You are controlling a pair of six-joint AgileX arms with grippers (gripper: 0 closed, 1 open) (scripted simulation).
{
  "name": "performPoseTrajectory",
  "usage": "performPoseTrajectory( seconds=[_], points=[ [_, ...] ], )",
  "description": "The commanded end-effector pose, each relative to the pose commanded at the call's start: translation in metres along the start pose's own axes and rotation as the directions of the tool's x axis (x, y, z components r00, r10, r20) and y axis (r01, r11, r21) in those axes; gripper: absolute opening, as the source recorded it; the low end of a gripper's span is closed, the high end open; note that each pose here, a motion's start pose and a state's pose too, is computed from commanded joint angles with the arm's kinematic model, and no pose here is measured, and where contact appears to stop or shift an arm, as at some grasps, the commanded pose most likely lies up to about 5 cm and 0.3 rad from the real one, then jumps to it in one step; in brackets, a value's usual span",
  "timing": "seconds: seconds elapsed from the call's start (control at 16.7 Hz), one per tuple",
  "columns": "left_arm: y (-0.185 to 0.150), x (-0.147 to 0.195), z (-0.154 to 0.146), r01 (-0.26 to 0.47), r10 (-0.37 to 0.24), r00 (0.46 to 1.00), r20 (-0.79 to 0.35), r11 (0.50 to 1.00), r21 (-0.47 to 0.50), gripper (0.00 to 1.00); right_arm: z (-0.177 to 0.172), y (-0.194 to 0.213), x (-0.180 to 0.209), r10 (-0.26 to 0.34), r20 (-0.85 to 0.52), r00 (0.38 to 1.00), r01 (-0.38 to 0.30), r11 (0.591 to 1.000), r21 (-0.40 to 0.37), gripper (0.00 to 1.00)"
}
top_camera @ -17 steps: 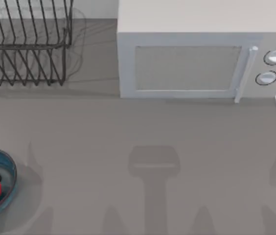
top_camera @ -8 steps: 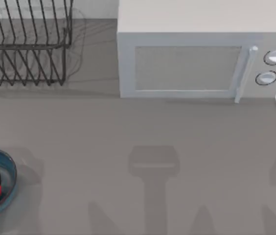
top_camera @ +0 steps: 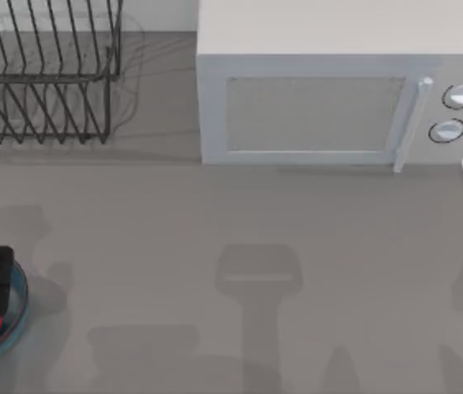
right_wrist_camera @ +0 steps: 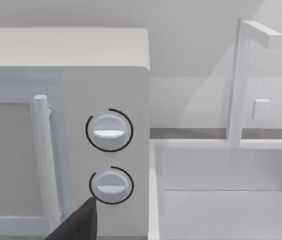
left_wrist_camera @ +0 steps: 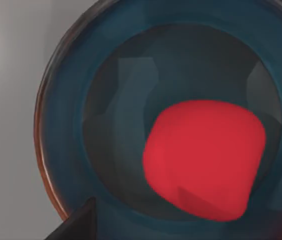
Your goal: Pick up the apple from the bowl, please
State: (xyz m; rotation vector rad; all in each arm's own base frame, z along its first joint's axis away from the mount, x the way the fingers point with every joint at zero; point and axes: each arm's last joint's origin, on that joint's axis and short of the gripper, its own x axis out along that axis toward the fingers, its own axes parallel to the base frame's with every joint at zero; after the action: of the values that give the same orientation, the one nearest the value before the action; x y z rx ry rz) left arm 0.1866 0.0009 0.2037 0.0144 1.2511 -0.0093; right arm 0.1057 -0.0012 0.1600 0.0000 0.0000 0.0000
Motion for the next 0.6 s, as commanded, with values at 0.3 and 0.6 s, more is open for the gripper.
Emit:
performPoseTrajectory(
  seconds=[0.3, 0.6],
  points=[
    [0.001, 0.014, 0.027, 0.006, -0.005, 0.959, -0.285, 1.000, 0.003, 1.00, 0.000, 0.000, 0.000, 0.000, 0.000, 1.000, 0.000, 1.000, 0.000, 1.00],
    [0.001, 0.015, 0.031, 0.007, -0.006, 0.949, -0.314, 1.000, 0.003, 1.00, 0.000, 0.000, 0.000, 0.000, 0.000, 1.000, 0.000, 1.000, 0.000, 1.00]
  ],
)
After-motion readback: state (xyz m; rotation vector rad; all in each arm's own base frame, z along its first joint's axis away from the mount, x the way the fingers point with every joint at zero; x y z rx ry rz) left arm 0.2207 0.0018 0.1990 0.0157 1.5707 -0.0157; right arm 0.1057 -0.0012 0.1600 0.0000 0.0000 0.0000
